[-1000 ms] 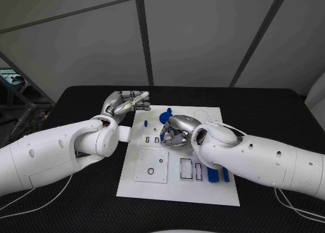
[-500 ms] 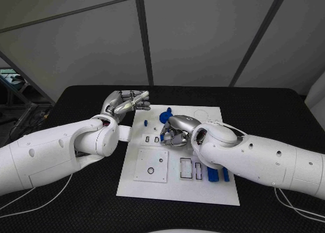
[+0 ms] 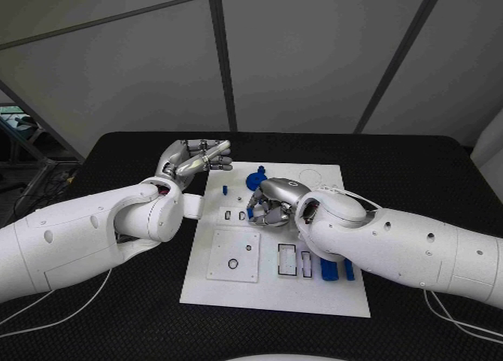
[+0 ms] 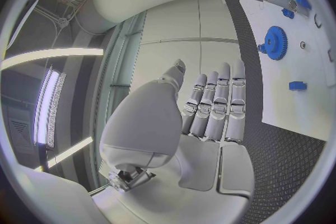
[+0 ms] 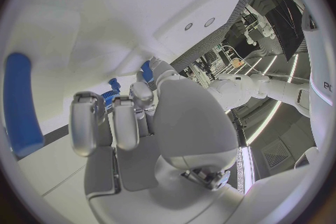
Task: Assemble the parts on the task board
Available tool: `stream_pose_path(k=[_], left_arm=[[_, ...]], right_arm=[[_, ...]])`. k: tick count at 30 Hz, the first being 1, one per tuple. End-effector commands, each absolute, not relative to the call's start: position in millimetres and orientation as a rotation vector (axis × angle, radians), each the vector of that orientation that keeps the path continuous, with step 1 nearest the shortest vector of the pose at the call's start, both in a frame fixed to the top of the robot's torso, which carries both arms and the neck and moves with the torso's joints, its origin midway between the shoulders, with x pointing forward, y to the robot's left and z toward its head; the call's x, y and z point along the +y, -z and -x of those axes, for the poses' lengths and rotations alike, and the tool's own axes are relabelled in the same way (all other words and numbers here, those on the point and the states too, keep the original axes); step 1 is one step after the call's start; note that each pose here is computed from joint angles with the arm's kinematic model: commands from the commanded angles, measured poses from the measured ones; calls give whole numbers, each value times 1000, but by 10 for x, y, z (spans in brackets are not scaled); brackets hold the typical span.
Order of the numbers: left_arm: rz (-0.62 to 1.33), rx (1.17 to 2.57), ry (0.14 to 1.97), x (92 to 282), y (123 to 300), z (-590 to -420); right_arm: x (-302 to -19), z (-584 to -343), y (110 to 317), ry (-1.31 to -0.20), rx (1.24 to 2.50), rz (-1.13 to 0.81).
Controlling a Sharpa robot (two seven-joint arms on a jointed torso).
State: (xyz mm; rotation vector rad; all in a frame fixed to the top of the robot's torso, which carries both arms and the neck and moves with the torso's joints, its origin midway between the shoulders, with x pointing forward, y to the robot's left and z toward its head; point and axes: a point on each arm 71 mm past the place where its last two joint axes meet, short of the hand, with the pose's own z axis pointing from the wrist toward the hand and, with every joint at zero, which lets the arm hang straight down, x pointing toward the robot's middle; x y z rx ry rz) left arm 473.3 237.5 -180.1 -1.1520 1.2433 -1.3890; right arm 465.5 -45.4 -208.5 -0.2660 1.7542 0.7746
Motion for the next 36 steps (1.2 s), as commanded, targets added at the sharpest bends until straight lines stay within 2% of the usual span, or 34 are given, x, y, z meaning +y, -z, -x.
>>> stream_pose_path(k=[1, 14, 20, 29, 36], left_arm=[[1143, 1246, 1404, 2360, 1787, -4736], [1144, 1248, 1404, 2361, 1790, -4739], [1144, 1249, 1404, 2360, 1791, -4740], [1147, 1254, 1403, 2363, 1798, -4745], [1137, 1277, 1382, 2388, 1812, -4750]], right_arm=[[-465, -4653, 2117, -755, 1770, 271], [-465, -4656, 2105, -759, 1756, 260], [-465, -4646, 2066, -787, 1709, 244], [-495, -4589, 1949, -909, 1580, 210], [-654, -4470, 1865, -1072, 1530, 219]])
